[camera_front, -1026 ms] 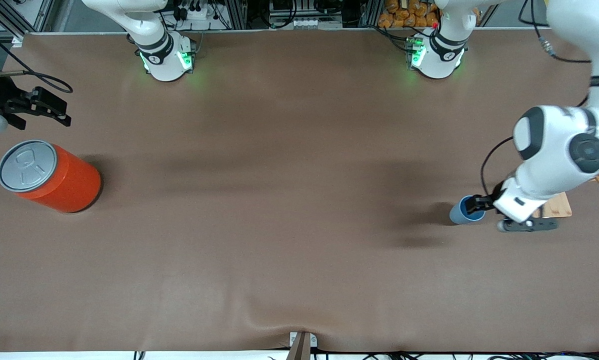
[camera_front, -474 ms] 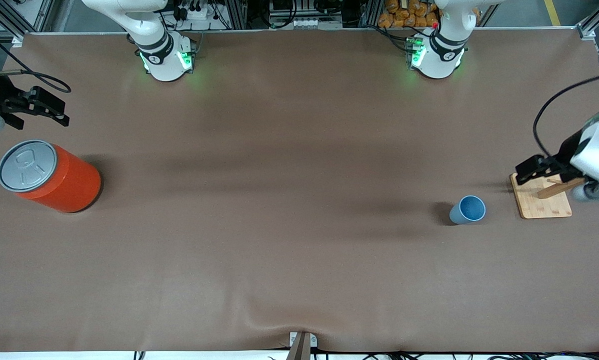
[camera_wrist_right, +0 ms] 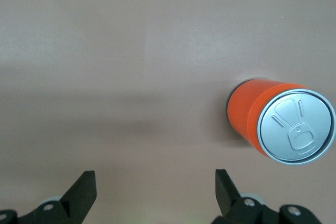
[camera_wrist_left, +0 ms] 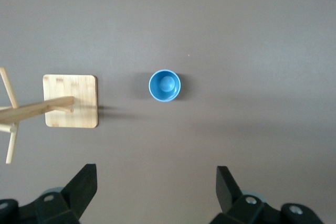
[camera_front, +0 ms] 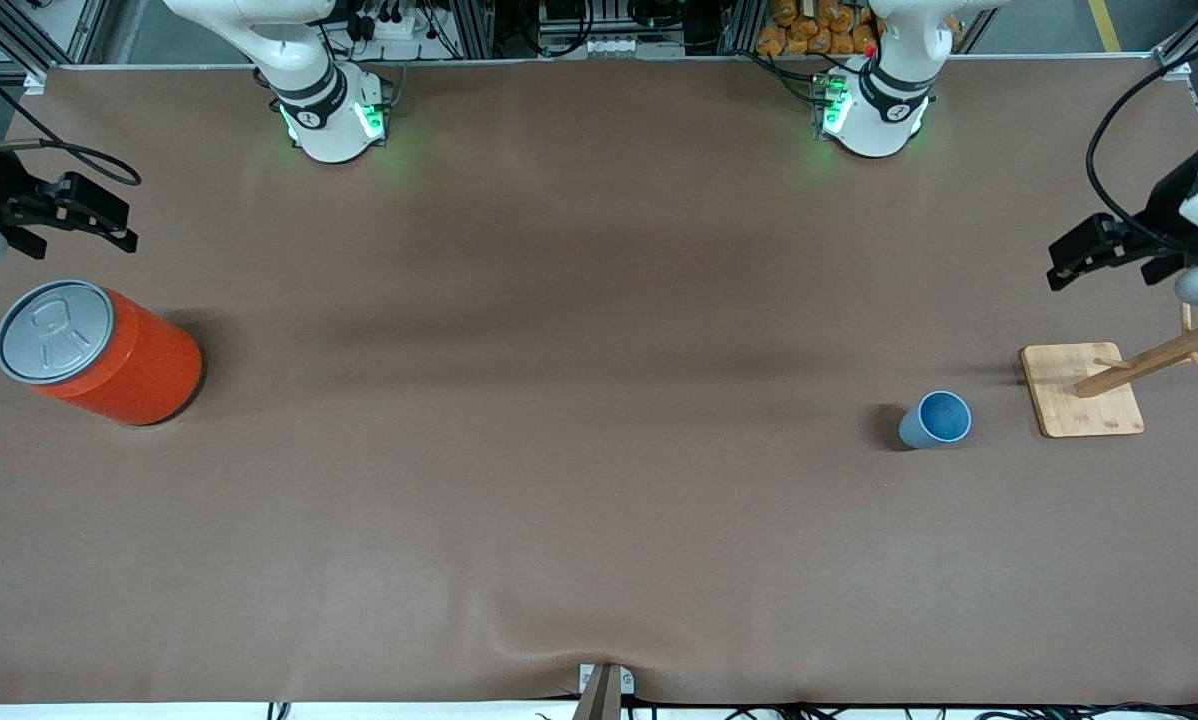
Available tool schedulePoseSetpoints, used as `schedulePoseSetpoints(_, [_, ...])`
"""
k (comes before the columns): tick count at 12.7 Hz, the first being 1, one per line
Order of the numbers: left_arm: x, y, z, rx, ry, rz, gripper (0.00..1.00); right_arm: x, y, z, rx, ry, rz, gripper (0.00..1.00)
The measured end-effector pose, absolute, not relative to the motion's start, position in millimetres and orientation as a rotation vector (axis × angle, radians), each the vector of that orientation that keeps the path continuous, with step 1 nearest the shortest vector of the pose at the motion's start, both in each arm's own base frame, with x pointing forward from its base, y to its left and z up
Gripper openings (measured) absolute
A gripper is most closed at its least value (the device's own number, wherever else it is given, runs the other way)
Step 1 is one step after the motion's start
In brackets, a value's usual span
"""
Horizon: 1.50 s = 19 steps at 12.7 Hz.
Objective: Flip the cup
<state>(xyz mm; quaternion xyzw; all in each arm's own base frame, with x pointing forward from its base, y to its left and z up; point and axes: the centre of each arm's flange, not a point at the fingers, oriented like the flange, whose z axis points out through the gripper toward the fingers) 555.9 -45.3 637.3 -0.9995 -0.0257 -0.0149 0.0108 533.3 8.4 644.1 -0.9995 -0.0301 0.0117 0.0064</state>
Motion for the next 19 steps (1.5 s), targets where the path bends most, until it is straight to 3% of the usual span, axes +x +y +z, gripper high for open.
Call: schedulePoseSetpoints(19, [543.0, -40.4, 650.2, -3.12, -0.103, -0.007, 1.0, 533.5, 5.6, 643.8, -3.127, -0.086, 0.038, 1.0])
